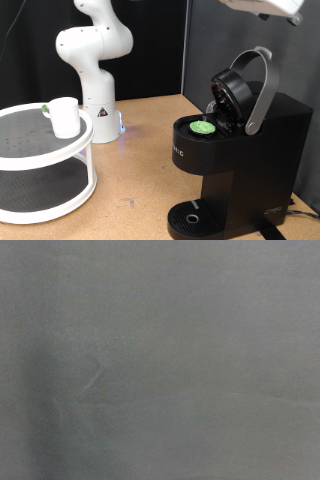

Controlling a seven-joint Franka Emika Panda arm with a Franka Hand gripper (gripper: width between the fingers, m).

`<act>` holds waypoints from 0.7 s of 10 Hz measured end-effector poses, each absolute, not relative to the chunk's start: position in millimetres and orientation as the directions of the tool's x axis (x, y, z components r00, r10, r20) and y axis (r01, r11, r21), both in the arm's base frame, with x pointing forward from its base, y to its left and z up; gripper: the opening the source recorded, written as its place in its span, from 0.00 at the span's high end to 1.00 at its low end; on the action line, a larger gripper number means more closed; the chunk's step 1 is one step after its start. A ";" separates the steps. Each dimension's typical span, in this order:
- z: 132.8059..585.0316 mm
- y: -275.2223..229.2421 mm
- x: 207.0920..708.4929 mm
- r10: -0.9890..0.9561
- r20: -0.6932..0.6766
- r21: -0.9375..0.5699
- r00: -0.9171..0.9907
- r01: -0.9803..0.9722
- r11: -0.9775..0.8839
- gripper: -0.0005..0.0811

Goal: Make a cup of coffee with the keurig machine

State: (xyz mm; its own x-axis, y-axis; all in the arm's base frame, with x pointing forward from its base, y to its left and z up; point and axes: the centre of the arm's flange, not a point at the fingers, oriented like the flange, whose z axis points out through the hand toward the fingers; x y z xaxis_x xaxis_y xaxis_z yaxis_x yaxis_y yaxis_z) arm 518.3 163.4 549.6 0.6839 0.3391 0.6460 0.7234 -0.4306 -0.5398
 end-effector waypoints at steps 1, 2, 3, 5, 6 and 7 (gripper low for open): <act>545.0 169.4 519.4 0.349 0.640 -0.543 0.685 0.724 -0.426 0.01; 541.5 173.9 519.7 0.357 0.634 -0.545 0.685 0.724 -0.422 0.05; 537.6 177.3 519.9 0.368 0.629 -0.545 0.685 0.725 -0.421 0.23; 532.6 181.6 519.4 0.396 0.618 -0.532 0.679 0.733 -0.425 0.40; 531.0 181.6 519.4 0.409 0.613 -0.523 0.676 0.736 -0.430 0.62; 529.8 181.0 519.4 0.418 0.607 -0.518 0.676 0.735 -0.438 0.62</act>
State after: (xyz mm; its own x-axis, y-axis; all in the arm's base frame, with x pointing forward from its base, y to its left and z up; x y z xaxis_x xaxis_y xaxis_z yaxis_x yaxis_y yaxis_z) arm 519.4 181.0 529.8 0.6761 0.4180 0.6068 0.7352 -0.4376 -0.5177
